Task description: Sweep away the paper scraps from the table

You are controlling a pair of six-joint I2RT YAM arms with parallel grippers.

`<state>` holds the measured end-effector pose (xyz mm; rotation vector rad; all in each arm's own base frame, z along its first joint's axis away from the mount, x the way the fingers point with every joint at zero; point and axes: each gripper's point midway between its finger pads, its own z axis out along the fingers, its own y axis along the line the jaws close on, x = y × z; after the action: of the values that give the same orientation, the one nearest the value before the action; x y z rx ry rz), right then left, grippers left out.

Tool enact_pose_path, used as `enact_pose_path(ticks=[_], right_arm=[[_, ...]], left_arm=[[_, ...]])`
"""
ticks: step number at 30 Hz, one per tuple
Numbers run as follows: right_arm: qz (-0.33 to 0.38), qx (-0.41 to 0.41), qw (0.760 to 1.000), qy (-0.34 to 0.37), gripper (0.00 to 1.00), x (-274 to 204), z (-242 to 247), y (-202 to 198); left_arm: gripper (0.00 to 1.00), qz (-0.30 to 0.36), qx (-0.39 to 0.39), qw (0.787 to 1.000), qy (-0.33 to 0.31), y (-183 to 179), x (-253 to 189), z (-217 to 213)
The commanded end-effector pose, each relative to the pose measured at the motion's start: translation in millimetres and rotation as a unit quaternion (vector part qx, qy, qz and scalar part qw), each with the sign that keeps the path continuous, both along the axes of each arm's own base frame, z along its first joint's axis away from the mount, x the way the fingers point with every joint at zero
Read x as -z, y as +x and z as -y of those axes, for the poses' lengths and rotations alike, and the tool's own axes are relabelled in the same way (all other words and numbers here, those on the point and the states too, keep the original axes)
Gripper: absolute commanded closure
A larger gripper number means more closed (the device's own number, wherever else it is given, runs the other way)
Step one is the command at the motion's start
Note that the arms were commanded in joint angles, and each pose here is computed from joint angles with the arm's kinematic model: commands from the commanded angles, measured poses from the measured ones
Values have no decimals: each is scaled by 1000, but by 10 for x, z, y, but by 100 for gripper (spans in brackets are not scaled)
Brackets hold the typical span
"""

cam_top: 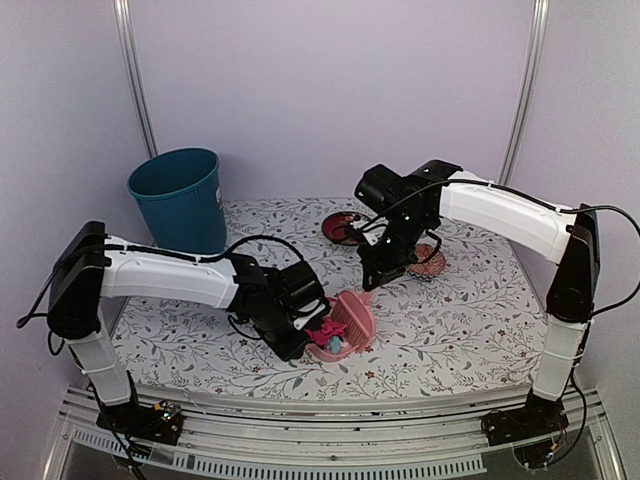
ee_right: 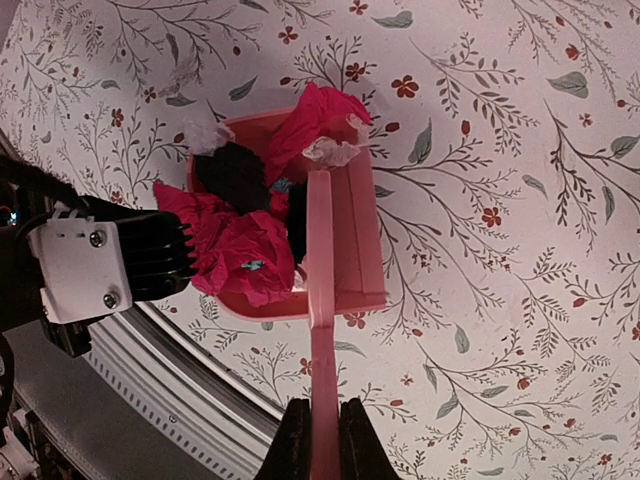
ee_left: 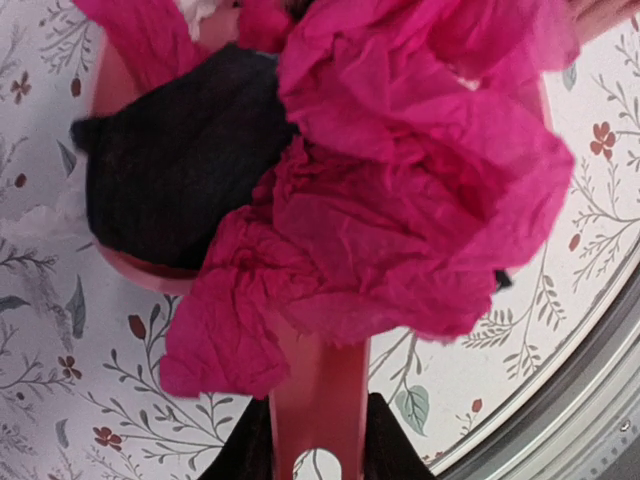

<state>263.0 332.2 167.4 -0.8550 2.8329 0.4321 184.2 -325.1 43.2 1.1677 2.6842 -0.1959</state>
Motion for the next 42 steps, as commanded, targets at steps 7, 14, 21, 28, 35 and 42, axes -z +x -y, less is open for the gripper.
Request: enact_pose_path(ticks=[7, 14, 21, 28, 35, 42], right_arm=[[37, 5, 998, 59, 98, -919, 69, -126], [34, 18, 986, 161, 98, -1568, 20, -308], [36, 41, 971, 231, 98, -2037, 208, -354], [136, 101, 940, 298, 98, -2679, 496, -94], [218, 200, 915, 274, 99, -2629, 1011, 139], [239, 243, 907, 245, 99, -2378, 1262, 212]], left_arm=[[98, 88, -17, 995, -49, 233, -269, 105], [99, 161, -37, 983, -80, 409, -578, 47], [99, 223, -56, 967, -107, 571, -966, 20], [99, 258, -76, 954, -132, 694, -1368, -12], [99, 277, -110, 942, -153, 856, -1831, -109], [99, 285, -161, 924, -198, 1075, -2455, -225]])
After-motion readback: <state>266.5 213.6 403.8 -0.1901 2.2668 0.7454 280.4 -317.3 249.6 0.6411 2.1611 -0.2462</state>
